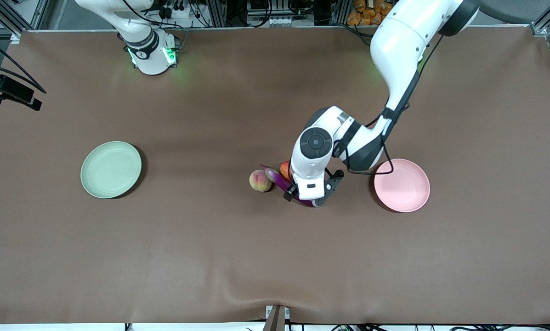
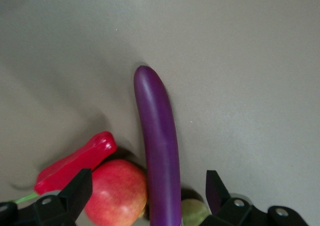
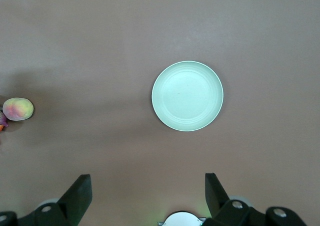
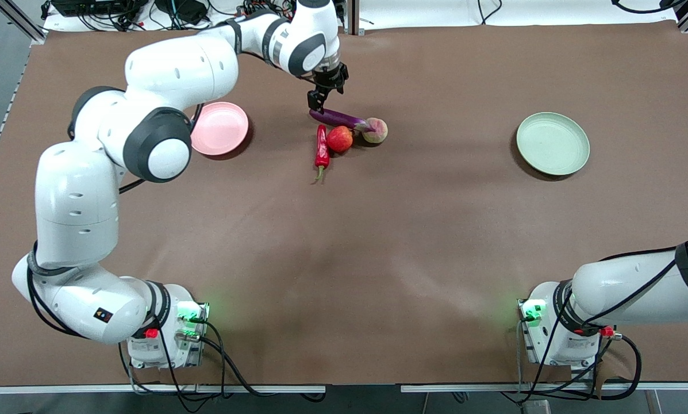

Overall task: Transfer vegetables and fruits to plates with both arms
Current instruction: 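Reach the left gripper down to the purple eggplant and grasp it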

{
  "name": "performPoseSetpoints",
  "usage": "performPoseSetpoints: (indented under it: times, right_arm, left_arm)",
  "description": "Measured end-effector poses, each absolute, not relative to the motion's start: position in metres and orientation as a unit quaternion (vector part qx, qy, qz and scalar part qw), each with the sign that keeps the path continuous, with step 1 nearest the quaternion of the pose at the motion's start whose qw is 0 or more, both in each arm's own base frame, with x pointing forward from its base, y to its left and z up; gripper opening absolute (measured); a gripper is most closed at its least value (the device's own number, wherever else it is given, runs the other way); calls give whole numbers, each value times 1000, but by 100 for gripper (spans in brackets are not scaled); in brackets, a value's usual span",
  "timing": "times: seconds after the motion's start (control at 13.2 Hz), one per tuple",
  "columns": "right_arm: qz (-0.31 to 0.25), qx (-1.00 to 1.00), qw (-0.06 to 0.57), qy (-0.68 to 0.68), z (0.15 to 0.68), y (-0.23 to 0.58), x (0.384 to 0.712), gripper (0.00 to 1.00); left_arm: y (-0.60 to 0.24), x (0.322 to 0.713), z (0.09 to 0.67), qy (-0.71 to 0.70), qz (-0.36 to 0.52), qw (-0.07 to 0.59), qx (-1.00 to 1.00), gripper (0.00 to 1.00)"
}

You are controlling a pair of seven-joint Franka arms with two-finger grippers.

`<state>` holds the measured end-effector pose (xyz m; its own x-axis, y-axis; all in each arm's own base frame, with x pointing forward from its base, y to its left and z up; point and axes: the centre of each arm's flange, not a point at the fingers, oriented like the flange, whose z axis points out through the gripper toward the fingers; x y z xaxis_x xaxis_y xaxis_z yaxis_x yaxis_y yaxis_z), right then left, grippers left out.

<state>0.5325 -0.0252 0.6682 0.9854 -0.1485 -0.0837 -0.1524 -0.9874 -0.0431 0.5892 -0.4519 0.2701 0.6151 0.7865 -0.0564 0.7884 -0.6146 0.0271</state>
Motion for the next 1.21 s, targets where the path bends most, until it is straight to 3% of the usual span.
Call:
performPoseSetpoints:
  times: [0.98, 1.13, 1.21]
  right_arm:
    - [42, -996, 25, 75, 668, -25, 532, 100]
    - [42, -996, 25, 75, 668, -25, 532, 100]
    - [42, -996, 25, 75, 668, -25, 532, 100]
  left_arm:
    - [-461, 587, 199, 446, -25, 42, 894, 100]
    - [-461, 587, 194, 447, -26, 41, 893, 94]
    - [-461, 587, 192, 447, -27, 40, 893, 82]
